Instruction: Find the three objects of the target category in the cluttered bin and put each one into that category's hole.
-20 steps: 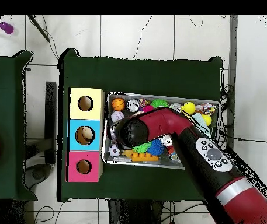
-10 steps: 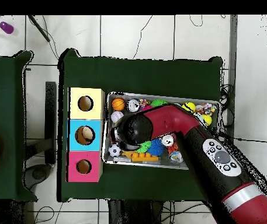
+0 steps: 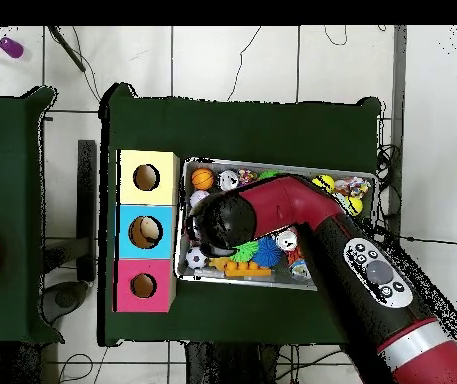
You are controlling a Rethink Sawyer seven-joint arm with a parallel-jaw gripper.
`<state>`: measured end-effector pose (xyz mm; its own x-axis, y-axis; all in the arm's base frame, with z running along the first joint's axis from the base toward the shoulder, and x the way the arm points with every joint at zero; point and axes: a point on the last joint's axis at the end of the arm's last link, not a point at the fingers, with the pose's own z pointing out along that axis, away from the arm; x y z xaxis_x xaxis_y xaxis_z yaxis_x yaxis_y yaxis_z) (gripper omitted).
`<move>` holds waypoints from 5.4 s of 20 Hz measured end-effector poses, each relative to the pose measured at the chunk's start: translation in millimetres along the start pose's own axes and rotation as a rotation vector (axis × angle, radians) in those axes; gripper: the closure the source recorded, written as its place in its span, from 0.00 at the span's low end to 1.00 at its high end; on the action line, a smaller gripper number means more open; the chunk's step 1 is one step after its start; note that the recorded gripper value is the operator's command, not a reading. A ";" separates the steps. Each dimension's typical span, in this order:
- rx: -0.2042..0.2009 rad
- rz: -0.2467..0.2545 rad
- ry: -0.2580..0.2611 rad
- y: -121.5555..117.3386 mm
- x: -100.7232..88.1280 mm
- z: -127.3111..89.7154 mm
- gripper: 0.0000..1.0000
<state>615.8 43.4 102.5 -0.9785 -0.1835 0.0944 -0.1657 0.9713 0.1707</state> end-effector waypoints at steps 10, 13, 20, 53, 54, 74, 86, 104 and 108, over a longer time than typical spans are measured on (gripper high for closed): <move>0.017 -0.024 -0.035 39.6 -14.4 -35.4 1.00; 0.016 -0.024 -0.047 50.9 -18.4 -47.9 1.00; 0.020 -0.025 -0.061 65.5 -21.8 -63.3 1.00; 0.149 -0.068 0.012 125.2 16.7 -53.8 1.00; 0.152 -0.069 0.018 127.3 18.9 -52.1 1.00; 0.218 -0.067 0.082 151.3 47.2 -32.1 1.00; 0.263 -0.050 0.095 150.0 52.4 -25.8 1.00; 0.347 -0.026 0.079 193.1 22.1 11.9 1.00; 0.355 0.011 0.072 197.0 16.0 13.0 1.00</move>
<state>565.9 233.8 124.9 -0.9714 -0.1706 0.1651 -0.1998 0.9631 -0.1803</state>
